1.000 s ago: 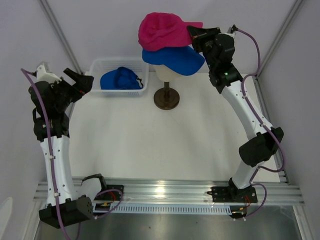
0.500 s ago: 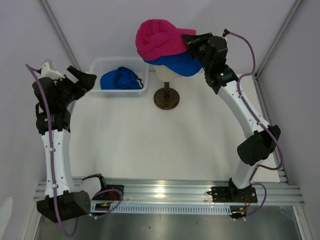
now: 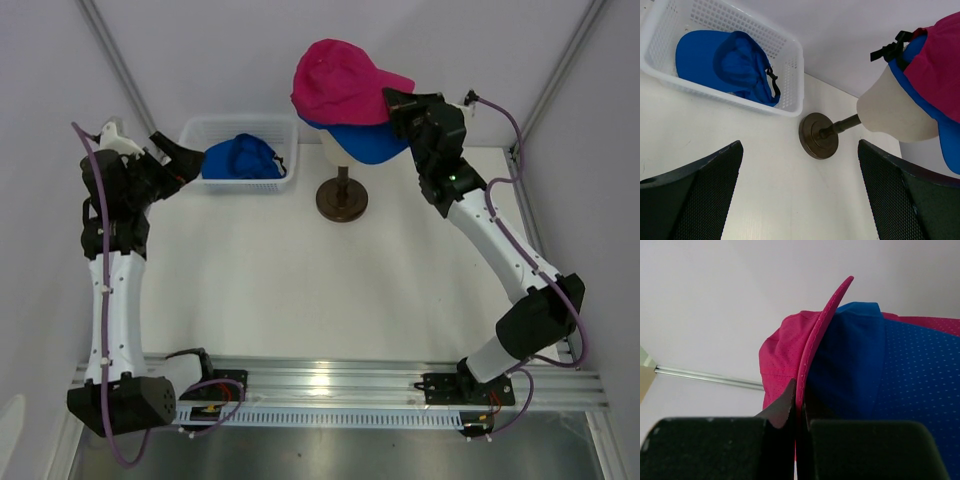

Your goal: Stack the hats

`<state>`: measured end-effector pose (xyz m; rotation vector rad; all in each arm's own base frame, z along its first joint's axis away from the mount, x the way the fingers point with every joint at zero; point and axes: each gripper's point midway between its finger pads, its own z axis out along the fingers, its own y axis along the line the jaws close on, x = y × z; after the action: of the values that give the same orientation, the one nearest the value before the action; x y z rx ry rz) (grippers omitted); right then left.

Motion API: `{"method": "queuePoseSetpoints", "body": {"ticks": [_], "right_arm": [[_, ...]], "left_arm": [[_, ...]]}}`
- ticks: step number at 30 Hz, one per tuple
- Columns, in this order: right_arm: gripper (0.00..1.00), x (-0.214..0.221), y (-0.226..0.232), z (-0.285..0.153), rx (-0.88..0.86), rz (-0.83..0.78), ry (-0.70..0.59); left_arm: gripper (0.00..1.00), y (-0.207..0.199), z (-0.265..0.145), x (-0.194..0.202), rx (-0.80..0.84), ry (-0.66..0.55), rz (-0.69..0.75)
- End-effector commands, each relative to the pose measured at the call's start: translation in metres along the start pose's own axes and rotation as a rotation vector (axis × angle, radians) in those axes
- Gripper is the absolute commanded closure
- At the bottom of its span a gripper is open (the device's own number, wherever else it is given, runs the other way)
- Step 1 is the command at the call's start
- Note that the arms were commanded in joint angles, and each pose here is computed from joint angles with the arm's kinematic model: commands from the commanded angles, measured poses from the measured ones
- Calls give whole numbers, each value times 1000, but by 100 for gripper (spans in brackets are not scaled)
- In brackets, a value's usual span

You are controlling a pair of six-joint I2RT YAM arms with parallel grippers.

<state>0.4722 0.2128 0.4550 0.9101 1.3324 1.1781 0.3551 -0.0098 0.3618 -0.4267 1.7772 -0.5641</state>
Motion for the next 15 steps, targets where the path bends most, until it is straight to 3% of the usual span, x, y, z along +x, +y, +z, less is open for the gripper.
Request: {"method": "queuePoseSetpoints", "body": {"ticks": [1,5,7,8,12,15], "right_arm": [[100,5,-25,-9,59,31,5],[100,9,-33,-16,56,39,17],[94,13,-37,-20,67,33,30],[89,12,-34,-23,59,25,33],[35,12,-27,-33,44,-24,41],[25,-2,-18,-41,30,-73,5]], "left_arm": [[1,-14,-1,-13,30,-34,43],[0,-16,2,-11,36,-28,41],[1,-19,4,-10,44,-22,40],[1,-19,5,-10,43,-21,42],[1,-22,9,-5,52,-7,44],[1,-23,10,-3,54,-2,44]]}}
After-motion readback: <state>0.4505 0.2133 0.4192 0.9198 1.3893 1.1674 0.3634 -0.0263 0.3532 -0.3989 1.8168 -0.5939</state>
